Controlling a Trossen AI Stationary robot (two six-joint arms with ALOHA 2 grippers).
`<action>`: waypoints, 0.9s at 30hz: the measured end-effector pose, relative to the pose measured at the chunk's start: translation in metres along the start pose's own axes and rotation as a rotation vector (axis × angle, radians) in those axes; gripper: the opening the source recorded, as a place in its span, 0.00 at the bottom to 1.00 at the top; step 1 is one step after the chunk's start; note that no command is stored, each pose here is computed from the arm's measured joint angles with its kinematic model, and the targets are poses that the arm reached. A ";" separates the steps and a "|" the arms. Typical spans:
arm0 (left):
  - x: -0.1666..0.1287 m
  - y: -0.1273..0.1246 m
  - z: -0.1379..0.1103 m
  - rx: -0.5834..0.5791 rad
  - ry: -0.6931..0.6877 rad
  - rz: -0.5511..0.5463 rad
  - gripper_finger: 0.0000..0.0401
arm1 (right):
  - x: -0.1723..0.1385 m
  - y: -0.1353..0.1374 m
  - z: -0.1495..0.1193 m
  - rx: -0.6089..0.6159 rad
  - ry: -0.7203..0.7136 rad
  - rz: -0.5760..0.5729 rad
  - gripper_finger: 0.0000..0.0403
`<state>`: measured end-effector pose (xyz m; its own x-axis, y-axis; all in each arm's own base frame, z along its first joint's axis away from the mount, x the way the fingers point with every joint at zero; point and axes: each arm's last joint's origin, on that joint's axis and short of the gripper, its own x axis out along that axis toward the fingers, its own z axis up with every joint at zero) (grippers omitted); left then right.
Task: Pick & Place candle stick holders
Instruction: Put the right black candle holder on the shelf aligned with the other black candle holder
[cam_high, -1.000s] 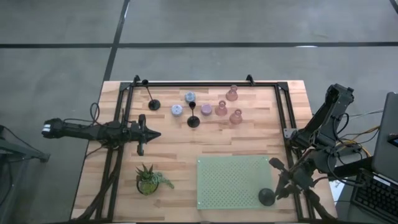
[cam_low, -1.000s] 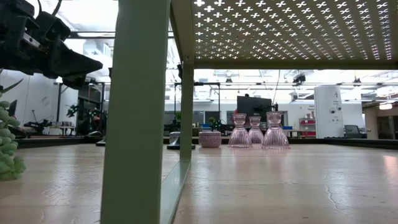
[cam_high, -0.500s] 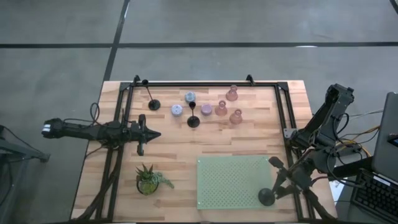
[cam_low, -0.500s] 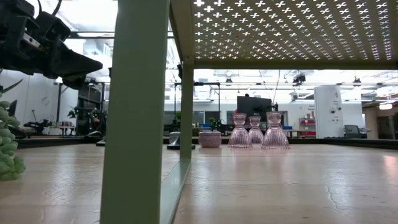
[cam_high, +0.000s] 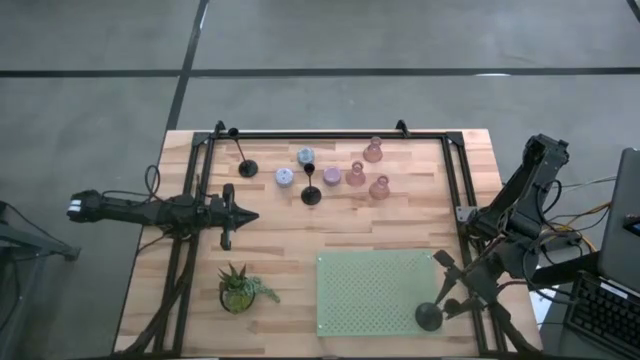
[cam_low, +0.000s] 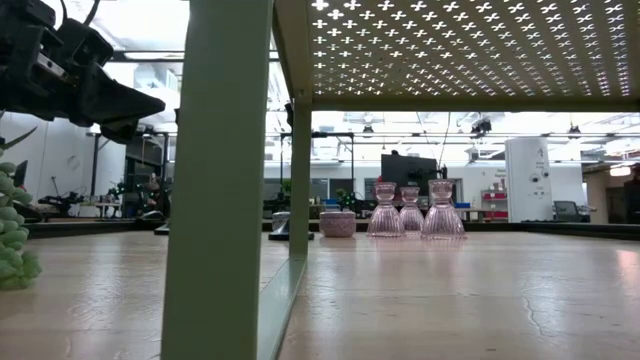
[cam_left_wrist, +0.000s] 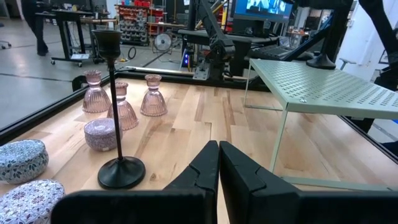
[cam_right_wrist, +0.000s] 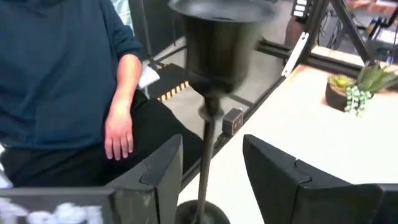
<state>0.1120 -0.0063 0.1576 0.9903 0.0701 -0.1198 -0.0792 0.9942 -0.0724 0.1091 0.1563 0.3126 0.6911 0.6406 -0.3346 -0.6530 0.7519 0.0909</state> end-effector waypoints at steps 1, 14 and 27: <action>0.000 0.000 0.000 0.000 -0.001 0.000 0.04 | -0.002 -0.001 0.000 0.015 0.004 0.000 0.41; 0.000 0.000 0.000 0.000 -0.001 0.000 0.04 | -0.033 -0.009 -0.010 0.238 0.088 -0.018 0.40; 0.000 0.000 0.000 -0.001 -0.001 0.000 0.04 | -0.050 -0.024 -0.032 0.443 0.188 -0.323 0.29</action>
<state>0.1120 -0.0063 0.1577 0.9904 0.0705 -0.1191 -0.0795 0.9942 -0.0729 0.0804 0.1015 0.2974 0.7407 0.3597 -0.5674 -0.1984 0.9240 0.3268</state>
